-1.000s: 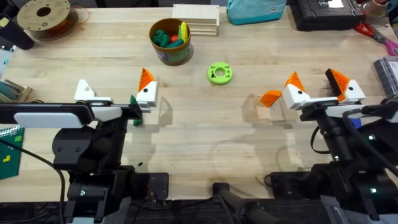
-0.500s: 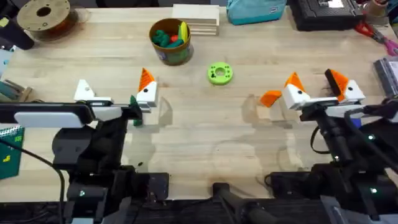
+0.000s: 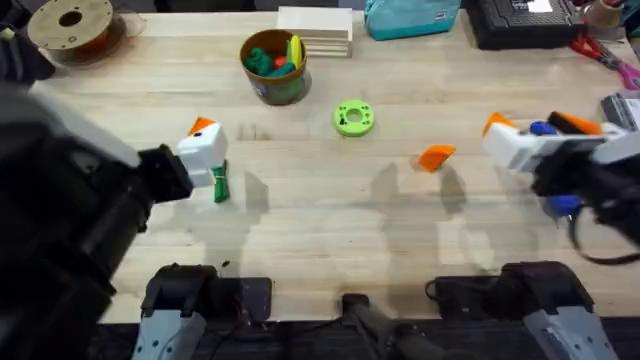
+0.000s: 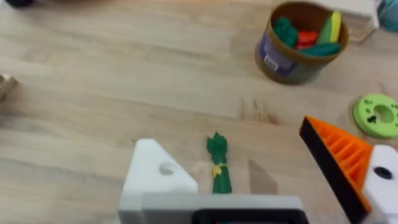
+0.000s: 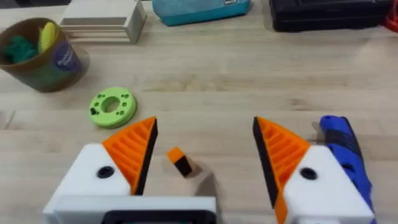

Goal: Pick up the gripper from the table and insert it into the empty holder that is missing its gripper. Then pick up a screw, insert it into the mounting hole, and use the screwdriver to tighten it. Finally, clean up the table by picking up the vegetable and placing it into the bucket.

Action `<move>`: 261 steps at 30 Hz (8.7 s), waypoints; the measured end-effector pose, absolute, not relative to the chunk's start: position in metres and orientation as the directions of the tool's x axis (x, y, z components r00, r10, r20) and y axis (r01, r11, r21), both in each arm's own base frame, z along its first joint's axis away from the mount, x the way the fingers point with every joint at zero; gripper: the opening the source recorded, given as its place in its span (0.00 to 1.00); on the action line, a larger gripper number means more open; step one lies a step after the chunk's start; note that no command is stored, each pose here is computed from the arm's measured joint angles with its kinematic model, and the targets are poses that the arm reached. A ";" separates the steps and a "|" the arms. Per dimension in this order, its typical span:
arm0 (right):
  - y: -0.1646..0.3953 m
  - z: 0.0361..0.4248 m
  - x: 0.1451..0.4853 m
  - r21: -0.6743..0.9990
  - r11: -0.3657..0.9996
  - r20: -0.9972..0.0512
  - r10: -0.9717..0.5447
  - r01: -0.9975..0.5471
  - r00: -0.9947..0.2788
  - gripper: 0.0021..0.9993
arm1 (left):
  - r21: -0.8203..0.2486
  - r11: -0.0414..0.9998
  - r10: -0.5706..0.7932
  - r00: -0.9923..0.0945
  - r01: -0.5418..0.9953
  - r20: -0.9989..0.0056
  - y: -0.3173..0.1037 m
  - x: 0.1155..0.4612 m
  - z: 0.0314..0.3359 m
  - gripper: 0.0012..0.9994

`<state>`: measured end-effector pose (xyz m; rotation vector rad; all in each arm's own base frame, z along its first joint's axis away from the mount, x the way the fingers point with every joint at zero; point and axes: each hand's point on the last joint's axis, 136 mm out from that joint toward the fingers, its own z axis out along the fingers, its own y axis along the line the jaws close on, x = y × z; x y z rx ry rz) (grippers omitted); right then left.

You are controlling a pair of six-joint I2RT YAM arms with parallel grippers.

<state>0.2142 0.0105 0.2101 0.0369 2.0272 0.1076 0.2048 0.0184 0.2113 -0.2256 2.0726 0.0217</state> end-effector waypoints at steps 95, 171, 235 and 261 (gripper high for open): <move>0.011 0.256 0.208 0.097 0.995 -0.852 0.077 -0.011 -0.518 0.90 | -0.077 0.606 -0.006 -0.092 0.791 -0.996 -0.172 0.169 0.164 0.99; 0.064 0.090 0.255 0.043 0.848 -0.125 -0.519 -0.528 -0.845 0.01 | -0.194 0.329 -0.023 -0.198 0.924 -0.980 -0.198 0.122 0.165 0.99; 0.261 0.168 0.197 0.983 0.171 0.097 -0.220 0.059 -0.971 0.01 | -0.209 0.337 -0.029 -0.212 0.918 -0.977 -0.197 0.123 0.164 0.99; 0.301 0.155 0.206 0.981 0.172 0.134 -0.243 0.093 -0.961 0.01 | -0.256 0.395 -0.059 -0.254 0.882 -0.965 -0.192 0.134 0.164 0.99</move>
